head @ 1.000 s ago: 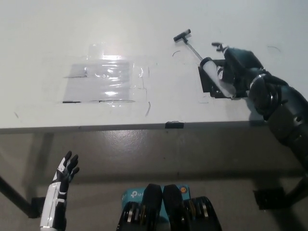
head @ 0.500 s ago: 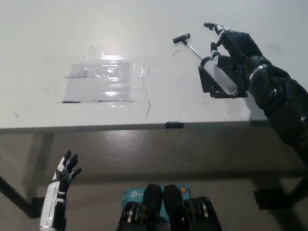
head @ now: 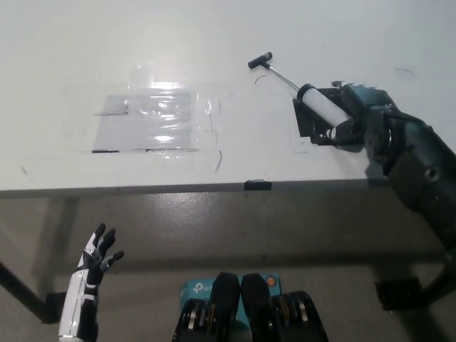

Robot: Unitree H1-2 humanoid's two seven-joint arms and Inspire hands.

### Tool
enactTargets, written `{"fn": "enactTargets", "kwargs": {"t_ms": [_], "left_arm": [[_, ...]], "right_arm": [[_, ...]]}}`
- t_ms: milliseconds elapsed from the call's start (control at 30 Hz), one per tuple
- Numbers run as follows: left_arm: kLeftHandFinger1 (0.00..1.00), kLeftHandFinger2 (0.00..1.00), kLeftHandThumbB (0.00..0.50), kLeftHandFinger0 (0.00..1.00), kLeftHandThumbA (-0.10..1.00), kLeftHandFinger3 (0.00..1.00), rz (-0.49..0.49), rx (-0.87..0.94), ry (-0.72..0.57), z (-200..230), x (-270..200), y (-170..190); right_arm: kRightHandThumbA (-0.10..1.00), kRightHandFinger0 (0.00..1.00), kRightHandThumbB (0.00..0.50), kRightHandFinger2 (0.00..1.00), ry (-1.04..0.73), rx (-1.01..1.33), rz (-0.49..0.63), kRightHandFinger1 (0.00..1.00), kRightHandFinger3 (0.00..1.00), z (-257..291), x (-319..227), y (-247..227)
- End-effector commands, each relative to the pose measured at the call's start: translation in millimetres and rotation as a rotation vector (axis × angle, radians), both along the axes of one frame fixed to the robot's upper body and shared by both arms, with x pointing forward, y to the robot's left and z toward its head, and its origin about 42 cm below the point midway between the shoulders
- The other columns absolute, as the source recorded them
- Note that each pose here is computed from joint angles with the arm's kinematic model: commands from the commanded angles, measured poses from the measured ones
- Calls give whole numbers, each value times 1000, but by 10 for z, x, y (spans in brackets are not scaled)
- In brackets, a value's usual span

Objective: The robot uses right hand to pick up a small white air pumper and uses its left hand to compress it, and then puts it on the desk

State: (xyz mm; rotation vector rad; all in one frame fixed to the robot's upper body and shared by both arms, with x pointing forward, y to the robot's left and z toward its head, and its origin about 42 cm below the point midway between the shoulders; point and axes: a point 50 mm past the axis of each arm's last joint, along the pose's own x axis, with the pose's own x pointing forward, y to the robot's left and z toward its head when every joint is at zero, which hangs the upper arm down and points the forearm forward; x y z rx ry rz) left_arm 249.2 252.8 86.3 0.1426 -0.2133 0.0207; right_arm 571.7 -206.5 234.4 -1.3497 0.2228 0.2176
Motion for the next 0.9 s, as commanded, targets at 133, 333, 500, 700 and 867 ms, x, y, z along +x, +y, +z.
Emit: {"fn": "enactTargets", "kwargs": {"t_ms": [133, 333, 500, 700, 867], "left_arm": [[944, 1000, 24, 843, 983, 1000, -10, -6, -32, 43, -111, 18], [908, 998, 6, 806, 983, 1000, -9, 12, -30, 31, -157, 40], [886, 966, 6, 777, 970, 1000, -15, 9, -37, 48, -127, 34], [815, 904, 0, 734, 989, 1000, -19, 25, -47, 46, -107, 43], [760, 862, 0, 703, 1000, 1000, -19, 9, -54, 66, -88, 46]], "right_arm": [[781, 1000, 433, 1000, -22, -17, -15, 1000, 1000, 308, 122, 180], [796, 1000, 430, 1000, -25, -47, 19, 1000, 1000, 307, 116, 353], [791, 1000, 441, 1000, -24, -24, 24, 1000, 1000, 362, 129, 400], [723, 1000, 410, 1000, -43, -61, 42, 1000, 1000, 362, 127, 452], [-92, 202, 327, 454, -204, -264, 81, 307, 673, 46, 23, 390]]}}
